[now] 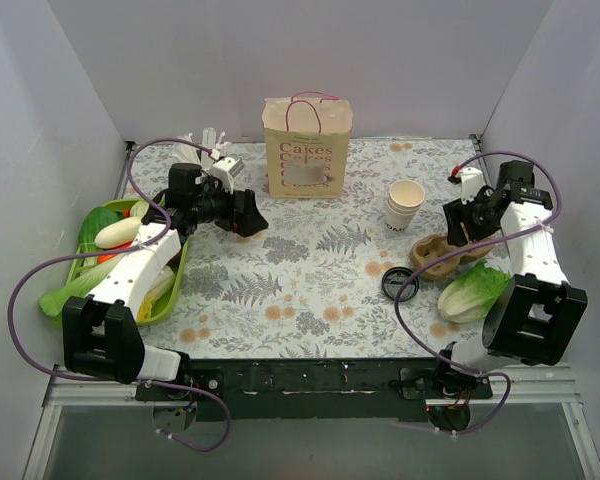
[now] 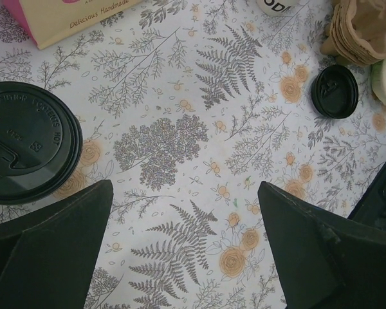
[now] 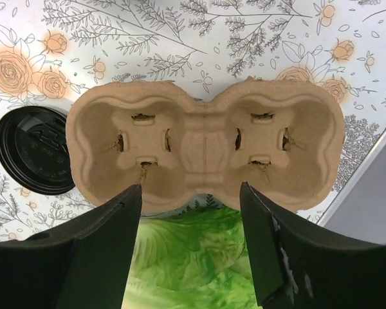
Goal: Pack the takeout coffee
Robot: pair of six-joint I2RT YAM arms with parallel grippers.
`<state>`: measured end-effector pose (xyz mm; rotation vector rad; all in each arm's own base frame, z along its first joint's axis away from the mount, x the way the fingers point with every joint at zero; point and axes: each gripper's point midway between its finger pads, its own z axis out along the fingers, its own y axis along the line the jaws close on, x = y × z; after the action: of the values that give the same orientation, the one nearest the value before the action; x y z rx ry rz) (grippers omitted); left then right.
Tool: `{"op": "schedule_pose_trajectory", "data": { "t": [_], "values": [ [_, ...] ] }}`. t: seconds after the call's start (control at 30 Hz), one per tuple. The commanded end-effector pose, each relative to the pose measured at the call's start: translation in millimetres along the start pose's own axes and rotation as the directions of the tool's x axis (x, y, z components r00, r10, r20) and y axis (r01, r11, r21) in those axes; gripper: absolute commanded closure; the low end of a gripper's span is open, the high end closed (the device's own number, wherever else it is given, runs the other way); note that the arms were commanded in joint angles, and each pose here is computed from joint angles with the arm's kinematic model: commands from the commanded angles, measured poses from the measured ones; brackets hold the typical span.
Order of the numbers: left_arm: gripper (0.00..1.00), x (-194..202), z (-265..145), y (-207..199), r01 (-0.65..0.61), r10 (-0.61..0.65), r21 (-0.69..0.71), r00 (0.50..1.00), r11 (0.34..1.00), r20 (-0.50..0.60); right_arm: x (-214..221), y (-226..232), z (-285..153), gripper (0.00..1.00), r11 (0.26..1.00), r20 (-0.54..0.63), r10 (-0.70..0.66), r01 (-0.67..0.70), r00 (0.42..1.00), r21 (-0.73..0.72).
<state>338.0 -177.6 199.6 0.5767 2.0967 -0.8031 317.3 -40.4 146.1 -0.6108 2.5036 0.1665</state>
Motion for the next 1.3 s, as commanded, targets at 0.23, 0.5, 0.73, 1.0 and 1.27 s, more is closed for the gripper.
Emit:
{"op": "schedule_pose_trajectory", "data": {
  "t": [0.23,0.5,0.73,1.0,1.27],
  "values": [
    [0.02,-31.8,-5.3,-4.2,-0.085,0.085,-0.005,0.993,0.996,0.080,-7.4,-12.5,19.1,0.26,0.996,-0.014,-0.082,0.081,0.997,-0.047],
    [0.02,-31.3,-3.4,-2.3,-0.111,0.111,-0.002,0.991,0.994,0.072,-13.7,9.6,1.9,0.28,0.790,0.123,-0.570,0.583,0.813,-0.189],
    [0.02,-23.8,-1.7,-2.4,-0.100,0.099,0.008,0.993,0.995,0.057,-3.7,-1.8,7.0,0.34,0.597,0.105,-0.765,0.760,0.636,-0.257],
    [0.02,-19.3,-1.2,-1.9,-0.093,0.092,0.007,0.994,0.996,0.050,1.9,4.2,18.3,0.36,0.354,0.163,-0.900,0.896,0.404,-0.268],
    [0.02,-14.3,-0.4,-2.3,-0.086,0.086,0.011,0.996,0.996,0.040,12.7,17.8,29.0,0.40,0.201,0.194,-0.941,0.919,0.278,-0.340]
  ]
}}
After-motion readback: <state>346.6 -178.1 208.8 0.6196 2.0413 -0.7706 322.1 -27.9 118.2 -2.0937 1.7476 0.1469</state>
